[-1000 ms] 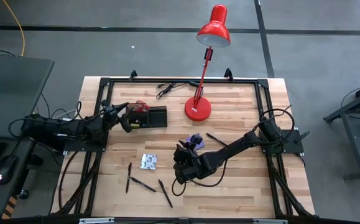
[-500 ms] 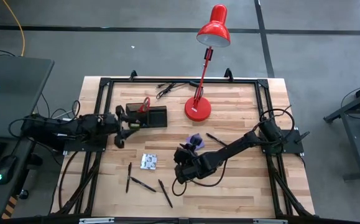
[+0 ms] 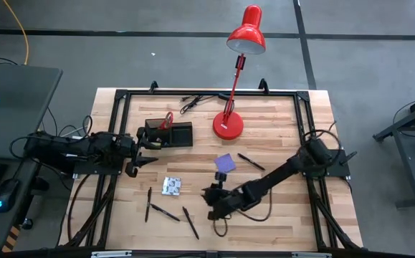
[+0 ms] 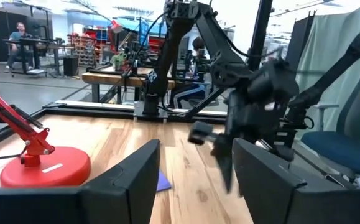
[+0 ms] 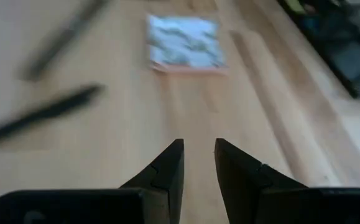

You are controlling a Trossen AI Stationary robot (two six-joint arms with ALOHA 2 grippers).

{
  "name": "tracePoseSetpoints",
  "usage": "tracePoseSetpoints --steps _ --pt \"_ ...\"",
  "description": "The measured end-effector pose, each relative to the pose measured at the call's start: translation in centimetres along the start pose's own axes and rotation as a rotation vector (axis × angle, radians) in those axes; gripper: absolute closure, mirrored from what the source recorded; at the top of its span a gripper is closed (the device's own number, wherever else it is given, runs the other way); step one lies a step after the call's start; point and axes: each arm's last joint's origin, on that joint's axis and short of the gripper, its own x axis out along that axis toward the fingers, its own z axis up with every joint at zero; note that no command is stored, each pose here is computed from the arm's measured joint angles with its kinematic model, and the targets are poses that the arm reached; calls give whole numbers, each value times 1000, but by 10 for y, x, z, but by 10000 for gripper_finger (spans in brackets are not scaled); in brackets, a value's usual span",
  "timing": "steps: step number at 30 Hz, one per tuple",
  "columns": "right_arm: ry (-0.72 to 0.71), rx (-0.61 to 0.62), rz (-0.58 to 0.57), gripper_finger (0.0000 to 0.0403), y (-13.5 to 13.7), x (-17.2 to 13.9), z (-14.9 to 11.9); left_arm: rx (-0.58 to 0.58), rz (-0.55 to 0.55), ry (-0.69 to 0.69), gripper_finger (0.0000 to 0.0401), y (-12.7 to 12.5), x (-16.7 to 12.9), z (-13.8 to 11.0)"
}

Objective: Pick and place office supplies into organizer
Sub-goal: Put the black pen into the black desk organizer

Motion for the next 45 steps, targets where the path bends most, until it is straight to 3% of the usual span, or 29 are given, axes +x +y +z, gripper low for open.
tracePoseSetpoints --steps 3,7,11,15,20,29,38,45 --pt "-28 0 3 320 -7 -25 -1 1 1 2 219 0 0 0" --pt "-111 47 -115 320 -22 -74 -15 3 1 3 218 0 0 0" --pt "-205 76 -205 320 -39 -112 -54 3 2 2 218 0 0 0" --pt "-231 155 -211 320 -65 -131 -92 3 34 -1 218 1 0 0" --pt "-249 177 -236 320 -91 -140 -133 3 56 -3 217 2 0 0" --pt "-241 359 -276 320 -118 -140 -177 3 63 3 217 2 0 -1" --pt "-228 464 -273 320 -127 -139 -192 3 63 10 217 2 0 -1" --pt "-167 471 -207 320 -124 -139 -193 3 67 10 217 2 0 -1"
